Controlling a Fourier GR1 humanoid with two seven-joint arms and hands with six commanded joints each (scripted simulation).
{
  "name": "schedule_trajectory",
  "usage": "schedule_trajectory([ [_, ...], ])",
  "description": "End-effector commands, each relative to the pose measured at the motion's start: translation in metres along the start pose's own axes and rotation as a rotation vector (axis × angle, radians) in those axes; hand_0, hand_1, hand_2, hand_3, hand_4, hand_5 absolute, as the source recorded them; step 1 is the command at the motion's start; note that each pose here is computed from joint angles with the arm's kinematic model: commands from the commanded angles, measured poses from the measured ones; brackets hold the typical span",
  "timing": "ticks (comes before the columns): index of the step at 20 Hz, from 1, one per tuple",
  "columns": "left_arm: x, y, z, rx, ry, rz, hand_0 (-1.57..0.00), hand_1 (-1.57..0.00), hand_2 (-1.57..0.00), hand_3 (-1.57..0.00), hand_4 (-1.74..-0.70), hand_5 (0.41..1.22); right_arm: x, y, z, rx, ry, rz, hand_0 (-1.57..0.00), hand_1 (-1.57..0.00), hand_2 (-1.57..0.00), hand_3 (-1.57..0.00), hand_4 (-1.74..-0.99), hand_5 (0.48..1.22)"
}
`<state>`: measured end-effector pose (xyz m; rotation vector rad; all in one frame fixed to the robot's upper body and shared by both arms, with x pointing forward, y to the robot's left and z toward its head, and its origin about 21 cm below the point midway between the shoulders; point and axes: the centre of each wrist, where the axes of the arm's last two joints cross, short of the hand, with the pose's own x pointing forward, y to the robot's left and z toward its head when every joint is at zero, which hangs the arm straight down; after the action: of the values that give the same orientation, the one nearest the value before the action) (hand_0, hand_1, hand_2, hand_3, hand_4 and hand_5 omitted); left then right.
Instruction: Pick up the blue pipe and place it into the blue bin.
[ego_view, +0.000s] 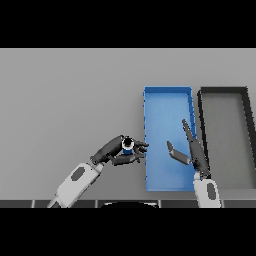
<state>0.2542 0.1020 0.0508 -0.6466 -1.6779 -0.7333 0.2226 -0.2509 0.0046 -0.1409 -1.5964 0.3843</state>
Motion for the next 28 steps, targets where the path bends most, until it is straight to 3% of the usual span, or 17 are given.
schedule_trajectory([
  [1, 0.004, -0.002, -0.001, -0.003, 0.003, -0.003, -1.56, -1.56, -1.57, -1.44, -1.73, 1.219, 0.001, 0.005, 0.0, 0.003, -0.023, -0.01, 0.0, 0.0, 0.0, 0.0, -1.273, 0.688],
  [10, 0.0, 0.001, 0.003, 0.005, 0.058, -0.024, -1.57, -1.57, -1.57, -1.44, -1.73, 1.22, 0.004, -0.01, -0.001, 0.035, -0.006, -0.011, 0.0, 0.0, 0.0, 0.0, -1.229, 0.687],
  [12, 0.0, -0.001, 0.002, -0.003, 0.047, -0.023, -1.57, -1.57, -1.57, -1.44, -1.73, 1.22, 0.012, -0.013, -0.003, 0.063, -0.063, -0.071, 0.0, 0.0, 0.0, 0.0, -1.215, 0.669],
  [15, 0.001, 0.001, 0.004, -0.011, 0.034, -0.015, -1.57, -1.57, -1.57, -1.44, -1.73, 1.221, 0.037, -0.027, -0.006, 0.182, -0.171, -0.219, 0.0, 0.0, 0.0, 0.0, -1.242, 0.584],
  [18, 0.001, -0.001, 0.002, -0.014, 0.044, -0.019, -1.57, -1.57, -1.57, -1.44, -1.73, 1.221, 0.069, -0.041, -0.012, 0.331, -0.214, -0.281, 0.0, 0.0, 0.0, 0.0, -1.292, 0.525],
  [24, 0.001, -0.001, -0.001, -0.022, 0.061, -0.046, -1.57, -1.57, -1.57, -1.44, -1.73, 1.221, 0.138, -0.03, -0.031, 0.686, -0.319, -0.21, 0.0, 0.0, 0.0, 0.0, -1.34, 0.499],
  [28, 0.005, -0.001, 0.0, -0.026, 0.05, -0.048, -1.57, -1.57, -1.57, -1.44, -1.73, 1.221, 0.165, -0.012, -0.037, 0.795, -0.354, -0.144, 0.0, 0.0, 0.0, 0.0, -1.326, 0.485],
])
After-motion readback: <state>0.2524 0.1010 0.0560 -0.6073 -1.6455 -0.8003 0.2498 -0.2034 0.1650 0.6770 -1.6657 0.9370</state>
